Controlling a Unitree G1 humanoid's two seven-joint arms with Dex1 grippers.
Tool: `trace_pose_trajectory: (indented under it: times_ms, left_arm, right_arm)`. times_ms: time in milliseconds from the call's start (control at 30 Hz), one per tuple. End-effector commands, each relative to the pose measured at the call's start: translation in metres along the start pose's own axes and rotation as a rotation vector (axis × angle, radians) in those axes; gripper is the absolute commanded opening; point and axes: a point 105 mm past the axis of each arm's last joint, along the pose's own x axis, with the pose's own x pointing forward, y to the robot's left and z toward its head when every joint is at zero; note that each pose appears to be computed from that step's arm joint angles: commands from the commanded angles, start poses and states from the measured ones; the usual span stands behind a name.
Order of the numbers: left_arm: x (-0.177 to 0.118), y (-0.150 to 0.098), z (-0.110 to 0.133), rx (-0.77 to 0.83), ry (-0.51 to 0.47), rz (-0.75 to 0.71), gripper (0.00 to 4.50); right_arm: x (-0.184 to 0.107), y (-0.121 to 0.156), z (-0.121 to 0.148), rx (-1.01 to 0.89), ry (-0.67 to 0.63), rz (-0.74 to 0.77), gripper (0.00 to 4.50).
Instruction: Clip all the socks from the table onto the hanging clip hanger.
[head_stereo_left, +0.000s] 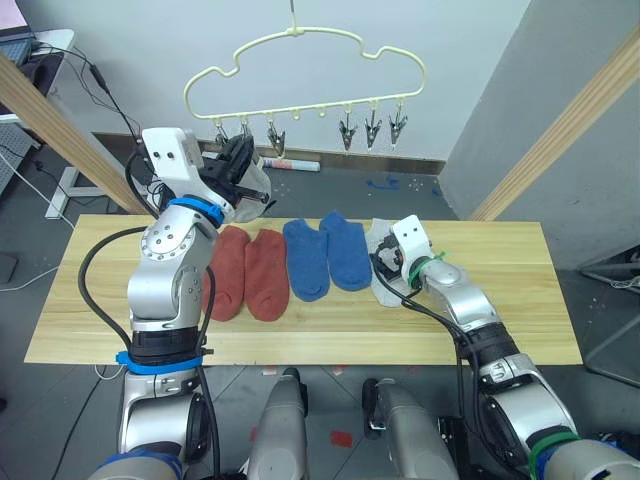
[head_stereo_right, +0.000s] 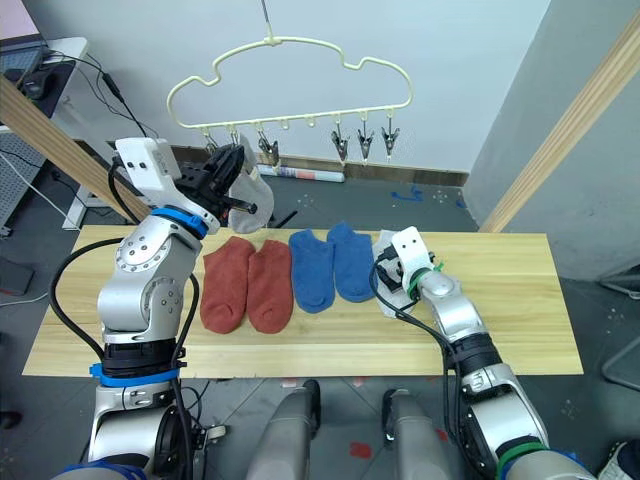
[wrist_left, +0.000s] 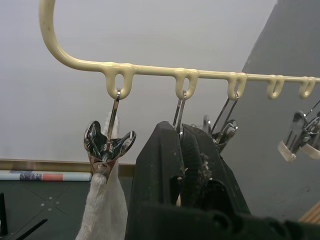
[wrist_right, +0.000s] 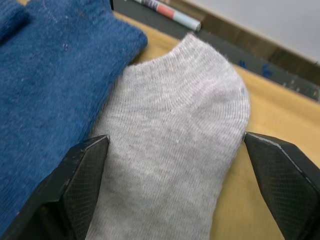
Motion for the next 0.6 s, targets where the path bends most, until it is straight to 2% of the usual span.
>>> trace_pose_trajectory:
  times_ms: [33, 67, 233, 333, 433, 600]
  left_arm:
    - [-0.004, 0.001, 0.005, 0.013, -0.013, -0.003, 0.00]
    - [-0.004, 0.002, 0.005, 0.014, -0.012, -0.003, 0.00]
    - [-0.007, 0.003, 0.004, 0.011, -0.005, -0.003, 0.00]
    - [-0.010, 0.002, 0.002, 0.024, 0.007, -0.022, 0.00]
    - [-0.012, 0.001, -0.002, -0.034, 0.033, -0.049, 0.00]
    - [-0.018, -0.008, -0.009, -0.388, 0.125, -0.150, 0.00]
  right_arm:
    - [-0.001, 0.015, -0.028, 0.031, 0.085, 0.063, 4.12]
    - [-0.002, 0.017, -0.031, 0.041, 0.094, 0.076, 3.96]
    - [-0.011, 0.018, -0.042, 0.069, 0.113, 0.108, 2.16]
    - [-0.020, 0.016, -0.052, 0.035, 0.135, 0.136, 1.13]
    - [-0.032, 0.011, -0.051, -0.017, 0.103, 0.156, 0.03]
    - [-0.064, -0.004, -0.017, -0.183, -0.061, 0.143, 0.01]
